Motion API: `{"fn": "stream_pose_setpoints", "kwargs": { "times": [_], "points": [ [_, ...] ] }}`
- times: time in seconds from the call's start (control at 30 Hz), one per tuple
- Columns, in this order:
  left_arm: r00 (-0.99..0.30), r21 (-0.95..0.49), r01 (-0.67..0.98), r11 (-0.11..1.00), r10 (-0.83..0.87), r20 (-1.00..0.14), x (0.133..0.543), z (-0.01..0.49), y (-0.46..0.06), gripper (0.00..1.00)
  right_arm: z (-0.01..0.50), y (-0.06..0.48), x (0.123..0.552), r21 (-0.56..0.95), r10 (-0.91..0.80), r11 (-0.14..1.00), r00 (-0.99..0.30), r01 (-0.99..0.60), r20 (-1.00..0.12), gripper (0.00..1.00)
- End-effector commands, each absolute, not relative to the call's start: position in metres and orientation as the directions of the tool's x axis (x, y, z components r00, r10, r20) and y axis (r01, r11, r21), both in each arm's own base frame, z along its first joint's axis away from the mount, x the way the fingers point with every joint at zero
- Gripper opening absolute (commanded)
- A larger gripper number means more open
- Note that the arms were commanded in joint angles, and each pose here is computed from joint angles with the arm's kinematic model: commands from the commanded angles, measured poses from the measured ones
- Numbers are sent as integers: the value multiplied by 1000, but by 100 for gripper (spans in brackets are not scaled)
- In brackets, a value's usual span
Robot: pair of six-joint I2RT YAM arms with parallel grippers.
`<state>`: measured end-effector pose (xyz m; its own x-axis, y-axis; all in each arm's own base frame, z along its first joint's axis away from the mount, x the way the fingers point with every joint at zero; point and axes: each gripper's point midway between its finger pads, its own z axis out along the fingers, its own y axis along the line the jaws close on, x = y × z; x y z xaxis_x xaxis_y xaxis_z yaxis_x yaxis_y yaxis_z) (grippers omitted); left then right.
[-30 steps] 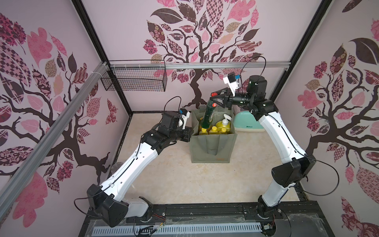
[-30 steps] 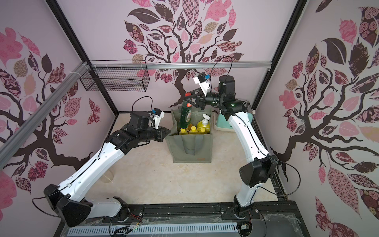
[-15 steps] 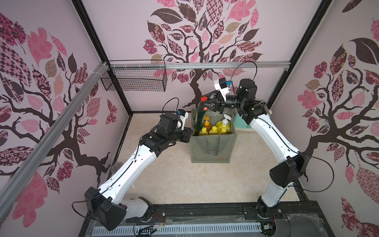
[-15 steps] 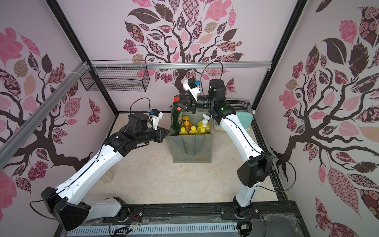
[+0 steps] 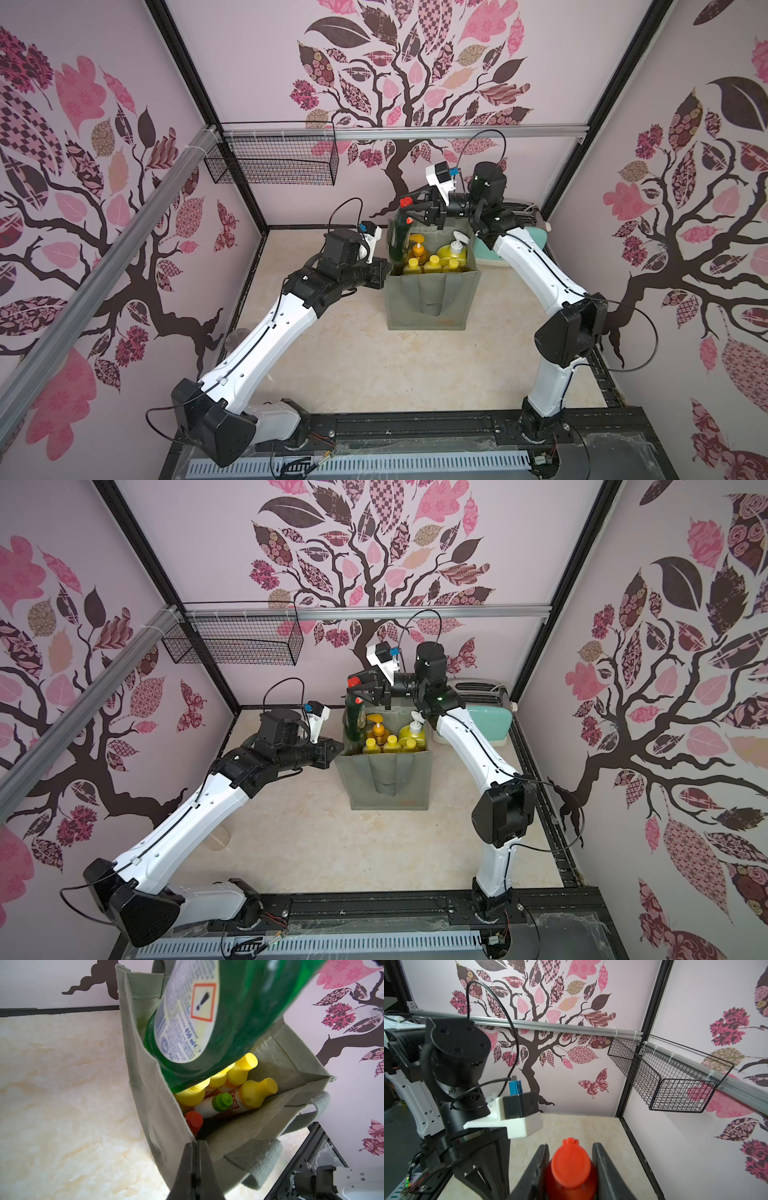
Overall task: Pack dish soap into the shopping bag
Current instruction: Place the bottle of dish soap in the shopping bag.
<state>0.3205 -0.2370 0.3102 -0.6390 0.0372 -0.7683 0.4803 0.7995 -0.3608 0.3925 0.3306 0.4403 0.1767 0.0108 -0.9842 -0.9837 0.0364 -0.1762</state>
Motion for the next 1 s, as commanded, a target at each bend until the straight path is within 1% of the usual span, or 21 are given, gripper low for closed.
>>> {"fn": "stream_pose_setpoints", "kwargs": {
  "times": [0.0, 0.17, 0.33, 0.5, 0.77, 0.97],
  "points": [
    [-559, -359, 512, 780, -15, -829, 327, 343, -236, 0, 480, 327, 379, -397, 88, 20, 397, -917, -913, 0],
    [-550, -355, 518, 778, -15, -835, 326, 348, -236, 0, 468, 332, 387, -396, 92, -11, 393, -918, -915, 0],
    [-548, -355, 525, 773, -12, -837, 325, 350, -236, 0, 432, 327, 400, -381, 18, 4, 381, -925, -925, 0],
    [-534, -355, 534, 768, -19, -845, 324, 358, -237, 0, 395, 325, 404, -367, -52, 5, 366, -930, -929, 0],
    [-529, -356, 534, 767, -25, -848, 327, 360, -238, 0, 347, 326, 408, -304, -96, -2, 303, -953, -948, 0],
    [-524, -357, 544, 759, -25, -851, 327, 363, -240, 0, 326, 330, 416, -243, -129, 1, 241, -970, -962, 0]
  ]
}}
